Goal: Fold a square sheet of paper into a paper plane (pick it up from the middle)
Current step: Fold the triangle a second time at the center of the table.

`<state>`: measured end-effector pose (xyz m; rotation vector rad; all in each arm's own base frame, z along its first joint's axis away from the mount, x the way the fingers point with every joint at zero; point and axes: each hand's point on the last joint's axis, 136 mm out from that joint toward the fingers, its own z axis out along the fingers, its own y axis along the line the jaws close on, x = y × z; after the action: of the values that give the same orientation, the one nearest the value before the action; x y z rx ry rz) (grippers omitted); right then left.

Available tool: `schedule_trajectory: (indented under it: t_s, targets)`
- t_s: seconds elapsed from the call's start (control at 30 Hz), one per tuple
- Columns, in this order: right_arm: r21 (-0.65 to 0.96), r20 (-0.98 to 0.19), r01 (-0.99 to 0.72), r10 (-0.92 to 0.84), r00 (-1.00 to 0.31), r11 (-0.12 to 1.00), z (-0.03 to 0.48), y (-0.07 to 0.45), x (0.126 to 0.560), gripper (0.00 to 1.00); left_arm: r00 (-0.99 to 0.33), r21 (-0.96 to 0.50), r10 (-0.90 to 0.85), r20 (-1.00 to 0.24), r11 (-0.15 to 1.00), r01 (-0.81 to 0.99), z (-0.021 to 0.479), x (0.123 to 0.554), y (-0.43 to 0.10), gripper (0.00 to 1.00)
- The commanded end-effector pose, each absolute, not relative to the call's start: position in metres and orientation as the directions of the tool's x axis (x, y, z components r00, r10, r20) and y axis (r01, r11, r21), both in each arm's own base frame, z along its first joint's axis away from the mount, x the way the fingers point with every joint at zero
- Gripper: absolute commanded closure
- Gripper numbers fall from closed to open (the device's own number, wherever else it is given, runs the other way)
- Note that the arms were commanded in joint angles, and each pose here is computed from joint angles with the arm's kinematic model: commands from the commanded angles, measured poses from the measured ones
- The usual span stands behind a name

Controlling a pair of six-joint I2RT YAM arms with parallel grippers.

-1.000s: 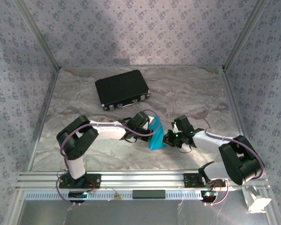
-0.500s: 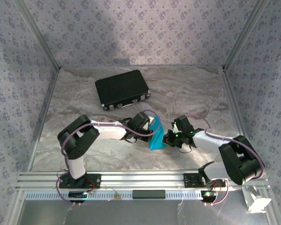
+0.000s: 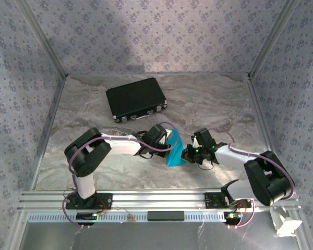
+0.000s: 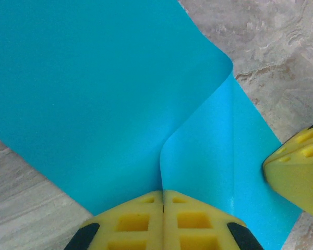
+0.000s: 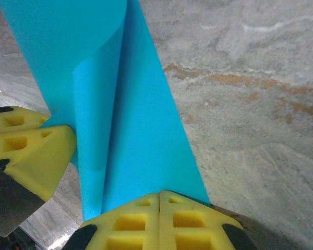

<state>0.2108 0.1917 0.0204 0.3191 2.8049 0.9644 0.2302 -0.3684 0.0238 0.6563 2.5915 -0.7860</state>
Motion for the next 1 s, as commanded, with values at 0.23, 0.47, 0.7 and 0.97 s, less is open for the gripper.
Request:
schedule_trajectory:
  t_s: [0.23, 0.47, 0.7, 0.97]
  targets:
    - [0.76, -0.129, 0.074, 0.262, -0.956, 0.646, 0.06, 0.222, 0.238, 0.99, -0.83, -0.414, 0.354, -0.432, 0.74, 0.531, 0.014, 0.23, -0.367, 1.0]
    - [0.769, -0.123, 0.072, 0.258, -0.958, 0.636, 0.06, 0.237, 0.25, 1.0, -0.83, -0.416, 0.354, -0.432, 0.738, 0.531, 0.014, 0.23, -0.367, 1.0]
    - [0.75, -0.093, 0.101, 0.255, -0.962, 0.654, 0.042, 0.241, 0.252, 1.0, -0.831, -0.418, 0.357, -0.427, 0.736, 0.532, 0.014, 0.23, -0.367, 1.0]
    - [0.704, -0.037, 0.178, 0.285, -0.958, 0.688, 0.006, 0.221, 0.235, 1.0, -0.832, -0.419, 0.359, -0.423, 0.737, 0.531, 0.013, 0.23, -0.366, 1.0]
